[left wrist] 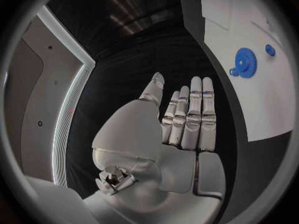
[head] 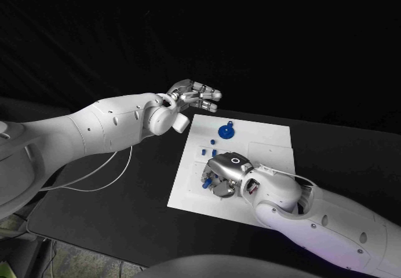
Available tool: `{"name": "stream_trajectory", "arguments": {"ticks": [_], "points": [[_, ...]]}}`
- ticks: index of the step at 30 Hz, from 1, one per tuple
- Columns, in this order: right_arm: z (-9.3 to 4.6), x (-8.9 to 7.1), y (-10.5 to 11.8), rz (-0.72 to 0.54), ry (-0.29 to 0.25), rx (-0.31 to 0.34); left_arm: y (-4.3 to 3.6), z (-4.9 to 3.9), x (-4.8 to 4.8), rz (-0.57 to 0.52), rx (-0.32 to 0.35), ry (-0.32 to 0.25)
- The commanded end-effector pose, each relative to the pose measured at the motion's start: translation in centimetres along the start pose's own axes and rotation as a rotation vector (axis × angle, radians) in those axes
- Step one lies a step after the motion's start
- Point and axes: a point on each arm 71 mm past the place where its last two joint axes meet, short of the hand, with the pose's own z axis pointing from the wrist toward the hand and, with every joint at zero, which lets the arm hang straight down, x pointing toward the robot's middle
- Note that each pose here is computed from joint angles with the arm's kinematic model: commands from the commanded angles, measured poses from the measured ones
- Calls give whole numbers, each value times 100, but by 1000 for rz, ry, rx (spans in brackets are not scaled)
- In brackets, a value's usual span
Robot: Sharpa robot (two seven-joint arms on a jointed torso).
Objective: Assemble the parts on the task board
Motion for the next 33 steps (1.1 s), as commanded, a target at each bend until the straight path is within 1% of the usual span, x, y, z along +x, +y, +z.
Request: {"name": "stream_trajectory", "arguments": {"ticks": [1,13,24,33], "points": [[10,46,18,-33,24,-1,-7,5,24,-4,6,18],[43,109,108,-42,34,-23,-6,8,34,-5,3,24],[46,126,93,-15,32,-19,-3,7,35,-5,-1,28],[34,111,78,25,3,-32,3,5,39,-3,-9,40]]}}
